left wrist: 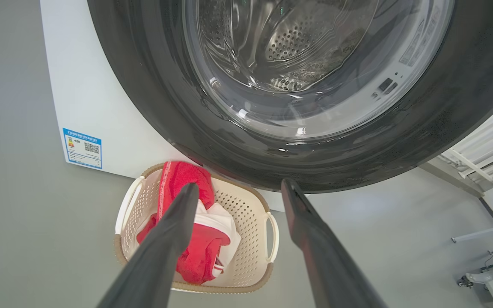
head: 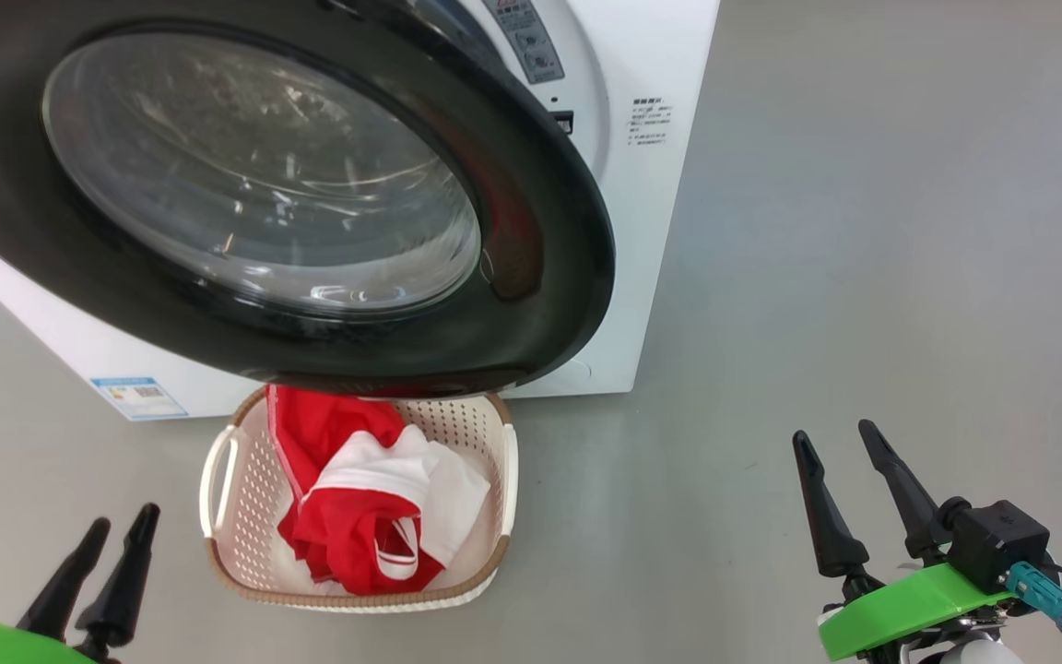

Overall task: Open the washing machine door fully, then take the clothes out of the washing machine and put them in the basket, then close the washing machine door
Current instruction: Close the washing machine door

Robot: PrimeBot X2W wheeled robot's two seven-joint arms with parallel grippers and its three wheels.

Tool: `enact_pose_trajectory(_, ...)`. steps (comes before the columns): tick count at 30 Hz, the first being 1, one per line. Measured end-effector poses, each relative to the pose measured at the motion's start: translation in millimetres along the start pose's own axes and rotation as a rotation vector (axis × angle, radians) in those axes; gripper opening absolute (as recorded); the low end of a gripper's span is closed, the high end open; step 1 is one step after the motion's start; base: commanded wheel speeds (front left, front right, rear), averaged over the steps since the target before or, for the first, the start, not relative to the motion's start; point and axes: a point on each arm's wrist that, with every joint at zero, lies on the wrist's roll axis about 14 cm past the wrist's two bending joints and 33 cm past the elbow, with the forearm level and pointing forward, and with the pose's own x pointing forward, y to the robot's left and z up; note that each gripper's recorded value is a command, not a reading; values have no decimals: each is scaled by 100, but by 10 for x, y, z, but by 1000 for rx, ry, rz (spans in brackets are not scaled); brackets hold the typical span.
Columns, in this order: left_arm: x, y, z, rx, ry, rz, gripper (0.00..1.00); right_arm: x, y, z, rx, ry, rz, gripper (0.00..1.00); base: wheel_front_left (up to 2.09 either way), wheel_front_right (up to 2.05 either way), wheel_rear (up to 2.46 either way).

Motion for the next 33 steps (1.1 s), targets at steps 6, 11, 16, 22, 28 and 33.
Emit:
enact_pose_trajectory(6,41,2,59,90,-56,11,100,-86,-47,52,-12,-9,-9,100,0,0,0)
enact_pose_trajectory(11,15,53,116,155,-113,44,100,-160,-108,46,-26,-2,-20,100,0,0,0)
enact_pose_trajectory(16,4,42,211,203,-171,59,100,-183,-129,80,-30,-10,-26,100,0,0,0)
enact_pose_trajectory(22,-67,15,284,258,-234,82,100,-215,-155,135,-32,-25,-34,100,0,0,0)
enact_pose_trajectory(28,-134,-16,376,304,-294,106,100,-255,-166,164,-29,-33,-37,100,0,0,0)
enact_pose_trajectory(33,-173,-50,443,335,-333,119,100,-293,-174,151,-29,-29,-41,100,0,0,0)
